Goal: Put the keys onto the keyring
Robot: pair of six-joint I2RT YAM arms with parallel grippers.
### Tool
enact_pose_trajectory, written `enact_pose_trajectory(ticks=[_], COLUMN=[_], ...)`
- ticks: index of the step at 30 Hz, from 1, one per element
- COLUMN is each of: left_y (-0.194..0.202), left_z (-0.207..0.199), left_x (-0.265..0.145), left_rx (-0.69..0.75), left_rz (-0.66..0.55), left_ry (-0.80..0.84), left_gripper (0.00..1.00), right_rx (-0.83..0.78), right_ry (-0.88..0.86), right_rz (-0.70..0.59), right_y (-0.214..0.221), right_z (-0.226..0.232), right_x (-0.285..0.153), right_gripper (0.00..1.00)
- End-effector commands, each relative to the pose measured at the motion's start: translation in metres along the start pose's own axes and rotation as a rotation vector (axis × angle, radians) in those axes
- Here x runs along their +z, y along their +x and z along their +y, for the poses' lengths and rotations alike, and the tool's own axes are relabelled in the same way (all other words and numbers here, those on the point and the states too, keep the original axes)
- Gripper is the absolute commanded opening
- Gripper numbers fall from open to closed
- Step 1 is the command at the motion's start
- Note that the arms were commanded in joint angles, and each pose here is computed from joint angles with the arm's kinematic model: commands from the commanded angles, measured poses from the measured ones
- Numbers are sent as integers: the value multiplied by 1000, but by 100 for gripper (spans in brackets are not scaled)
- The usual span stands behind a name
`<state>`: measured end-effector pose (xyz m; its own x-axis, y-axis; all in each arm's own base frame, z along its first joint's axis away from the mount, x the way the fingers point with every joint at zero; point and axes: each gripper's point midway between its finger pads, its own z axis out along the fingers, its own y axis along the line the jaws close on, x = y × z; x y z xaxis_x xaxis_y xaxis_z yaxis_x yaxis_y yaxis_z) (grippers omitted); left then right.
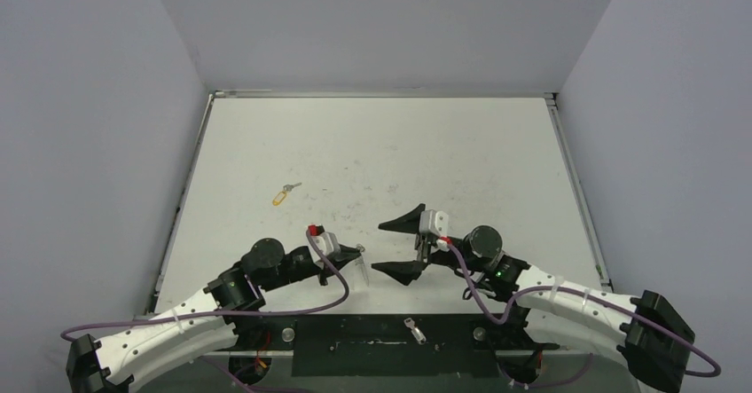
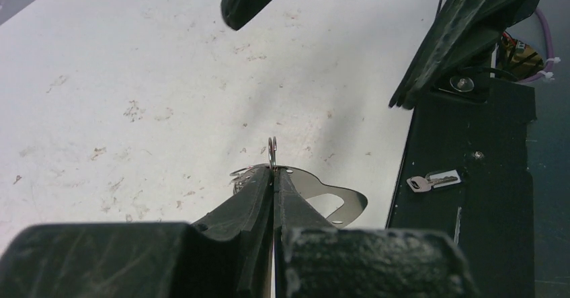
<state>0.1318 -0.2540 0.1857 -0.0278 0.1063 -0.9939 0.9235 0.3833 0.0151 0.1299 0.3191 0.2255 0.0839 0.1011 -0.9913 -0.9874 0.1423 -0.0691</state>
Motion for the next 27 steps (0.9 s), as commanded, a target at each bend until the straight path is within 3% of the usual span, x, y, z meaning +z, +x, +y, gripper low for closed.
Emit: enact_pose_trajectory(ticks=[1,5,12,15,18,24,27], left_y=[-27,-24,-20,-17,-16,-8,-7], left_z=[4,7,12,14,18,26,27], left_x=[-2,-4,-6,-8,-11,-19,-22], left_rx=[16,27,42,41,40,35,37], left_rz=[-47,-32,-22,-11,-5,41,62], left_ry=[-20,-38,-65,-78,-102,-159,-165], left_gripper=[0,0,0,0,0,0,0], right_rx=[83,271,714,827,867,794,746], right_ry=[55,126,423,507,530,609,624], right_rz=[107,230,420,592,727,844,915], right_y=[9,29,83,115,139,149,158], right_z=[1,8,10,22,38,52,61], right_x=[-16,-36,-73,-94,-113,-145,-153], right_gripper=[83,100,100,100,100,100,91])
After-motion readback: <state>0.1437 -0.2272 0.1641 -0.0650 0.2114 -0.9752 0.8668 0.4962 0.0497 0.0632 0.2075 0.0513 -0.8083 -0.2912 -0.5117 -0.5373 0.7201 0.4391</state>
